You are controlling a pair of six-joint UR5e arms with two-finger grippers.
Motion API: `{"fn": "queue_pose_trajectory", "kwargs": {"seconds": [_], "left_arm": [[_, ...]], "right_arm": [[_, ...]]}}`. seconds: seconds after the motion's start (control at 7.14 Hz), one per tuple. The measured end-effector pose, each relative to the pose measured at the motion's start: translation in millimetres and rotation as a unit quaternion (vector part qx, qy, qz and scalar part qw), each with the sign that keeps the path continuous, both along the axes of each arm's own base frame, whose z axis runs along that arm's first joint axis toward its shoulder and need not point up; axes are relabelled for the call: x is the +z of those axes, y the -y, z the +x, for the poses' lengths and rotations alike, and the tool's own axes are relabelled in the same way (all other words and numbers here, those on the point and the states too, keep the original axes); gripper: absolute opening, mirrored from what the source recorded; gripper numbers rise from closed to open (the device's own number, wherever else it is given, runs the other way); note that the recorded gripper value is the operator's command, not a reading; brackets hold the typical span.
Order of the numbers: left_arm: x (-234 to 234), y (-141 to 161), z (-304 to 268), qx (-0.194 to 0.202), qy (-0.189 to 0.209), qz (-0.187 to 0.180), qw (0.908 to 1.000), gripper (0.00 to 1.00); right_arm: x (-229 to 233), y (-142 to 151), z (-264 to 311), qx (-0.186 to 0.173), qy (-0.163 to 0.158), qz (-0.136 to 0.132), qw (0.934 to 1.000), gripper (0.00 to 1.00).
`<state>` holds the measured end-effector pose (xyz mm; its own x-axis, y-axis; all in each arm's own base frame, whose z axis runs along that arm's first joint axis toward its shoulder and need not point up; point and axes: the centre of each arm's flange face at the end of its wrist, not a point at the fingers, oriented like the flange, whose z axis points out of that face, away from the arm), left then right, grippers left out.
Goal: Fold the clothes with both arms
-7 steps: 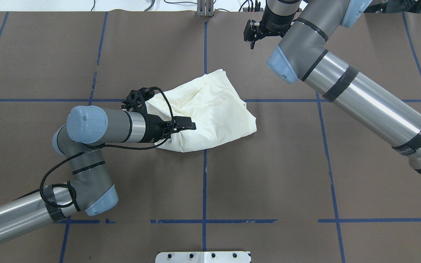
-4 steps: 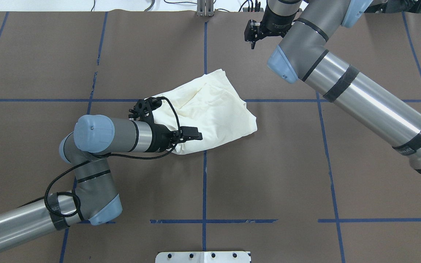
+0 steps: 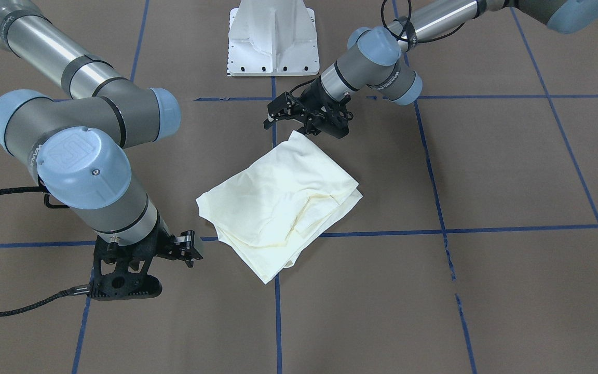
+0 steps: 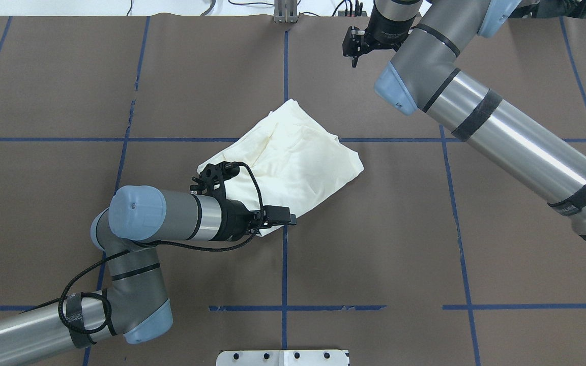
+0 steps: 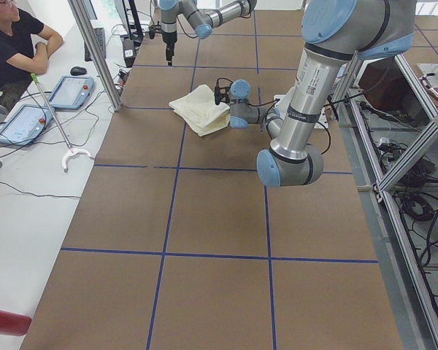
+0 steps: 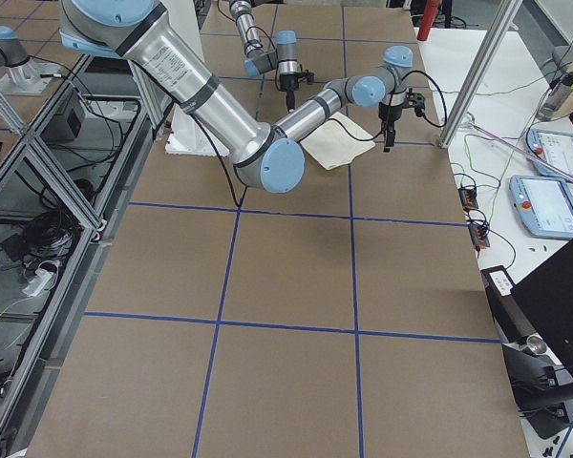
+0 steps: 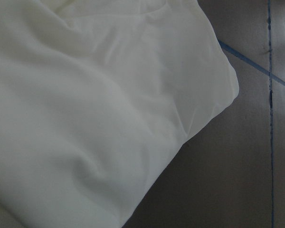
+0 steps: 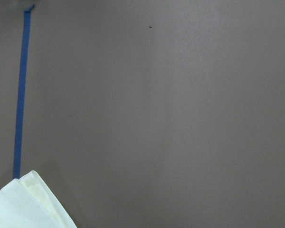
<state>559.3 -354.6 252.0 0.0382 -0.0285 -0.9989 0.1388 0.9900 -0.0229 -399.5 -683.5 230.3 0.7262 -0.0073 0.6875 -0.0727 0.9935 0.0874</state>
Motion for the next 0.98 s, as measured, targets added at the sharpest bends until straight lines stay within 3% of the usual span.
{"fn": "queue_pose_trajectory", "kwargs": {"seconds": [0.56,0.98], "left_arm": [[22.5,-11.2,-57.8,0.017,0.004,0.006,0.9998,1.0],[53.9,22.8,-137.8,-0.005,0.067,0.056,0.9961,1.0]], "right_arm": [[5.2,-5.0,6.8,0.001,0.003,0.002,1.0,1.0],[34.3,-37.4,36.6,0.005,0.009,0.012,0.9999,1.0]]}}
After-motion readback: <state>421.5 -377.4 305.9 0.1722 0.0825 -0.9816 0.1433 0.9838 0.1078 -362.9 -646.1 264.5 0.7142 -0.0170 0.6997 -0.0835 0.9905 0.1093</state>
